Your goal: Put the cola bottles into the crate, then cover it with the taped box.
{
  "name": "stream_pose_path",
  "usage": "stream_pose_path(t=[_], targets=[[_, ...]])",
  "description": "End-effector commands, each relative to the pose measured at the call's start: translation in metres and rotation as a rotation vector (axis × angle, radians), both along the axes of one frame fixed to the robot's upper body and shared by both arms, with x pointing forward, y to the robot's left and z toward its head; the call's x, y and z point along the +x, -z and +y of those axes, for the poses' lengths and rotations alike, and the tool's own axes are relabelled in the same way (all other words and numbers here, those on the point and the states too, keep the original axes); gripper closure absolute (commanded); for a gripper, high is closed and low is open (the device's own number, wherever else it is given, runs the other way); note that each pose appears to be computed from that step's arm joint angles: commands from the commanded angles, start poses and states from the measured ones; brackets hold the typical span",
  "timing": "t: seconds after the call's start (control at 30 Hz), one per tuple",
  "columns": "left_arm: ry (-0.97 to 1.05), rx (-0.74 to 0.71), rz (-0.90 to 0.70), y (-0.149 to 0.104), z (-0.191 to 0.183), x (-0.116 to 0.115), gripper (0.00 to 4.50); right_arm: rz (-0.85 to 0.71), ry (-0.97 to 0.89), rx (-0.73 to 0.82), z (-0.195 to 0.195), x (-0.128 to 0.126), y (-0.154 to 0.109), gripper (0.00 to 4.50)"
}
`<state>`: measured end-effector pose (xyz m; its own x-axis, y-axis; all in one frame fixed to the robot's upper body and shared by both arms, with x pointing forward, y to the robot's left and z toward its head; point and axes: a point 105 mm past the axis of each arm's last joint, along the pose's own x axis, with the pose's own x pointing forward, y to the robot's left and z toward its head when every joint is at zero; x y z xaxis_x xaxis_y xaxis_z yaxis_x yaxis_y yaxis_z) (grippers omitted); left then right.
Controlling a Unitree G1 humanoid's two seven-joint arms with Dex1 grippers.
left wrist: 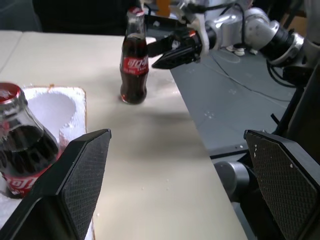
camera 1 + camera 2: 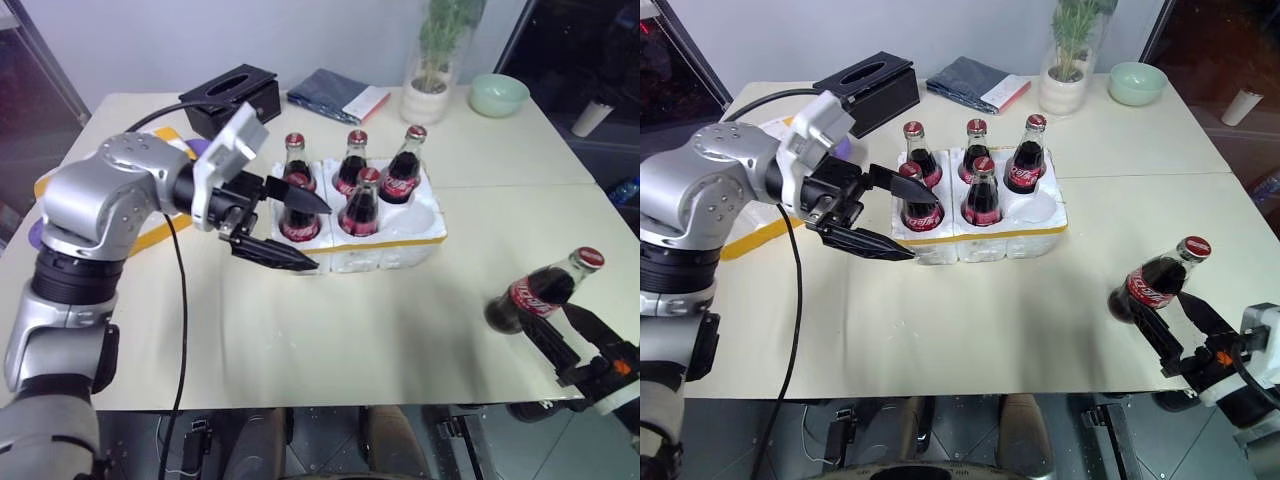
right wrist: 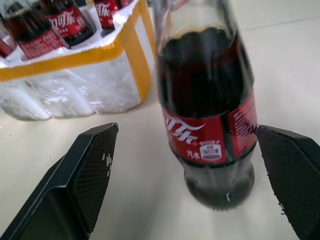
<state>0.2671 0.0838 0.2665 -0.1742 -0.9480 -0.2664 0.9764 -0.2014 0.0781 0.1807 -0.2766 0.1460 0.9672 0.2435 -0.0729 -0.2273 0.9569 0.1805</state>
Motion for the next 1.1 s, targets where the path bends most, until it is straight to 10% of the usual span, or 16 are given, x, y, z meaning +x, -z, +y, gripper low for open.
stream_pose_path(t=[0.03,0.4,0.6,1.1], targets=[[-0.009,-0.015,-0.036,-0.007,0.003,-0.004,0.04,-0.026,-0.025,-0.005,0.003,0.009,-0.004,0.0],[-0.032,-0.04,-0.05,-0.01,0.0,-0.002,0.04,-0.007,-0.003,-0.015,-0.006,0.032,0.002,0.0],[-0.046,-0.055,-0.042,-0.012,0.0,-0.001,0.0,-0.047,-0.017,-0.042,-0.003,0.034,-0.011,1.72],[-0.235,-0.108,-0.063,-0.013,0.017,0.008,0.0,-0.414,-0.444,-0.028,0.069,0.088,-0.172,1.72]])
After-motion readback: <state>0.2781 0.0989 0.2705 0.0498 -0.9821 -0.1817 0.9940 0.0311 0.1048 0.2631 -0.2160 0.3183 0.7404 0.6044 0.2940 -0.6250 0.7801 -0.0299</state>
